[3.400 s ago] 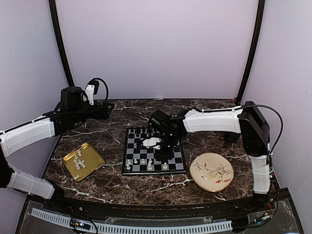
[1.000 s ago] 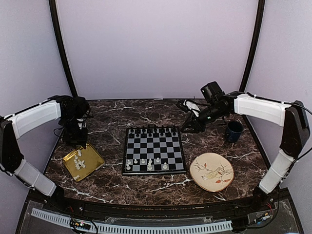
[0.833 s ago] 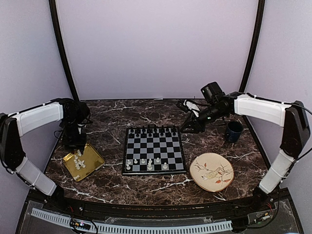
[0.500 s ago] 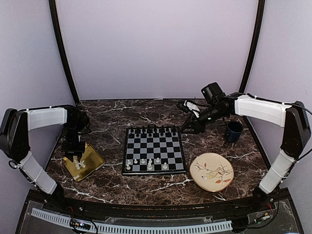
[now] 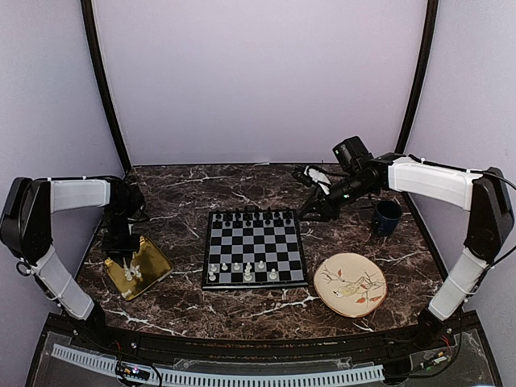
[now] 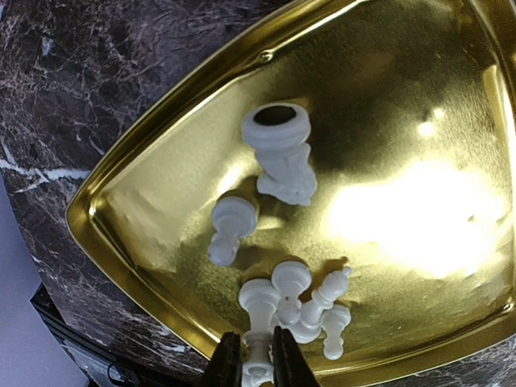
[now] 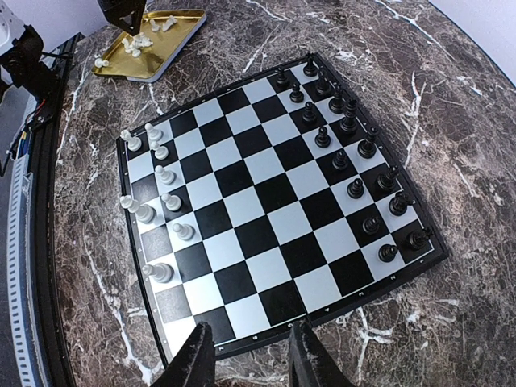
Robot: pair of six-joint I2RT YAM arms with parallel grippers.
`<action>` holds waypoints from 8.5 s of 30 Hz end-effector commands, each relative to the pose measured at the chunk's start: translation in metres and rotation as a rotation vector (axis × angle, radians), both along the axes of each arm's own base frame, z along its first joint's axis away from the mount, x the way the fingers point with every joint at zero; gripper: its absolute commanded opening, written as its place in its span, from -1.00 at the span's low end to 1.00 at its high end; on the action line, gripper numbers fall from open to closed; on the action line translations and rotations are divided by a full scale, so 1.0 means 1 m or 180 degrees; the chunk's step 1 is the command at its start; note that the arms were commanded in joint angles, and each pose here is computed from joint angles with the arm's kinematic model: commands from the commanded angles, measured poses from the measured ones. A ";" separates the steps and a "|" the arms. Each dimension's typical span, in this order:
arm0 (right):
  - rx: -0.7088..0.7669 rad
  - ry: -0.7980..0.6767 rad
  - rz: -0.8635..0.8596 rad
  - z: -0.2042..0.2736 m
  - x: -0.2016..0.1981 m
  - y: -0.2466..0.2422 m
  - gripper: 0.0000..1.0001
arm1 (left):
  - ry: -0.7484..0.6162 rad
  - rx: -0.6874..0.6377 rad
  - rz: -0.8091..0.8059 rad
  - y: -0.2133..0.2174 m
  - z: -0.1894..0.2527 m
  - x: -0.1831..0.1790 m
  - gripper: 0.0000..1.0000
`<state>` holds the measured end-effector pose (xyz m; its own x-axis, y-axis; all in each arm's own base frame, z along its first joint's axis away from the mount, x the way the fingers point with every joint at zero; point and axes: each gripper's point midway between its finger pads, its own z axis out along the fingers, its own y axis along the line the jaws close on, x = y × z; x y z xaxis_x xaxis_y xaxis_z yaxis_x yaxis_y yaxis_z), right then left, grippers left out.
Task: Set up the chess pieces on the board
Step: Pick up the king from the storage box, then place the king at e1, then adjust the knight in the storage box, then pick up the knight from the storage box.
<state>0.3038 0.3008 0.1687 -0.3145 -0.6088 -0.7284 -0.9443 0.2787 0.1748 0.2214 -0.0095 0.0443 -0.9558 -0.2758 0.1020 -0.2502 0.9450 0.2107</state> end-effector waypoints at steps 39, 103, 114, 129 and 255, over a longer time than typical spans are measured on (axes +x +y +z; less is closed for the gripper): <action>-0.0265 -0.0033 -0.0232 -0.029 0.023 -0.009 -0.37 | -0.1224 -0.1853 -0.3349 -0.318 0.137 0.045 -1.00; -0.0224 0.0042 -0.0551 -0.032 0.050 -0.045 -0.36 | -0.0160 -0.1301 -0.4480 -0.374 0.019 -0.007 -0.72; -0.0228 0.0060 -0.0546 -0.033 0.049 -0.045 -0.36 | -0.0241 -0.1397 -0.4434 -0.383 0.027 -0.005 -0.40; -0.0189 0.0048 -0.0521 -0.028 0.048 -0.043 -0.36 | -0.1387 -0.0877 -0.3650 -0.326 0.140 0.042 -0.24; -0.0227 0.0196 -0.0467 -0.039 0.046 -0.041 -0.36 | -0.1121 -0.1606 -0.2165 -0.233 0.123 0.031 -1.00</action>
<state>0.3477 0.2569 0.1234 -0.4636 -0.6032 -0.6490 -0.8714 0.4431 0.2106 0.2563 -0.1728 0.1504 -0.9724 0.1600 -0.1700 0.1843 0.9731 -0.1384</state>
